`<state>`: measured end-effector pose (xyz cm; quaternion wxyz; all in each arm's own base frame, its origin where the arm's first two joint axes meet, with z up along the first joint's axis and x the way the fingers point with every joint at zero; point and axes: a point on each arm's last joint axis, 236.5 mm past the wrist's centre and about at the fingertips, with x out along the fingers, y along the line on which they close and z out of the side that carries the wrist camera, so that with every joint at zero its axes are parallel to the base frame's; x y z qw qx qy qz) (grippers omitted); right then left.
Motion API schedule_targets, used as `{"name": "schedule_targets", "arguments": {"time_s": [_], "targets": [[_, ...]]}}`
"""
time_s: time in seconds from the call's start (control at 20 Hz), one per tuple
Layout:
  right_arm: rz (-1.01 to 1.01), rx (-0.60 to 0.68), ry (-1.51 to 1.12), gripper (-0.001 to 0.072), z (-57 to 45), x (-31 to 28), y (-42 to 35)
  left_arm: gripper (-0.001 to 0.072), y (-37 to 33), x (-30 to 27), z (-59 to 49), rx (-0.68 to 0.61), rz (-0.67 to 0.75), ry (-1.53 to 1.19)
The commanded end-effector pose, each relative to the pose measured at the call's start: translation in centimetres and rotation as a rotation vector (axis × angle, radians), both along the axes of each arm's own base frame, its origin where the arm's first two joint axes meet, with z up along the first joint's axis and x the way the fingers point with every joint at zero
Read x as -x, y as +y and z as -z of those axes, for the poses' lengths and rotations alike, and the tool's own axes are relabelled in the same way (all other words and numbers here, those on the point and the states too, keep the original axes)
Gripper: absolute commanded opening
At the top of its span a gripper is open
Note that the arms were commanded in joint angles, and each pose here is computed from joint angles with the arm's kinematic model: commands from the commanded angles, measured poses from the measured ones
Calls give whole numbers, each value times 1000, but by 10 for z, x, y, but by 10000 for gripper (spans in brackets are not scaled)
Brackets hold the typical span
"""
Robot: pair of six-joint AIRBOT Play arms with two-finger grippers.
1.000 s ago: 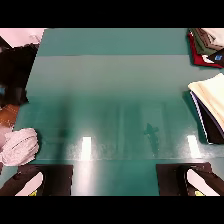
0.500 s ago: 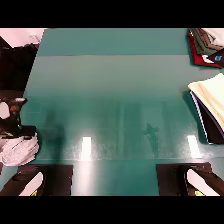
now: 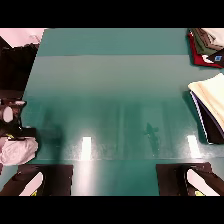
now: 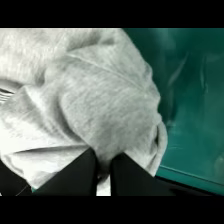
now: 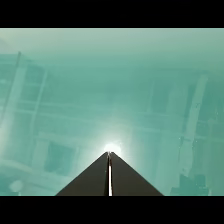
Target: Fold the shirts.
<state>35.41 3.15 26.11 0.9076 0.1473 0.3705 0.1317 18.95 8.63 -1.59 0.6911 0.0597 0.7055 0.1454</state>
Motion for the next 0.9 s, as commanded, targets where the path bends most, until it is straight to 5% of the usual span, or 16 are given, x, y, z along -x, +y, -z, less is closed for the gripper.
{"name": "schedule_targets", "arguments": {"time_s": [0.0, 0.4, 0.65, 0.85], "targets": [[1, -1, -5, 17, -1, -1, 0, 25, -27, -36, -60, 92, 99, -121], [6, -9, -23, 17, -5, -4, 1, 25, -215, -83, -272, 591, 619, -674], [9, -9, -29, 17, -6, -5, 0, 25, -290, -95, -307, 665, 893, -773], [8, -9, -27, 17, -6, -4, 0, 26, -337, -142, -240, 677, 957, -609]]}}
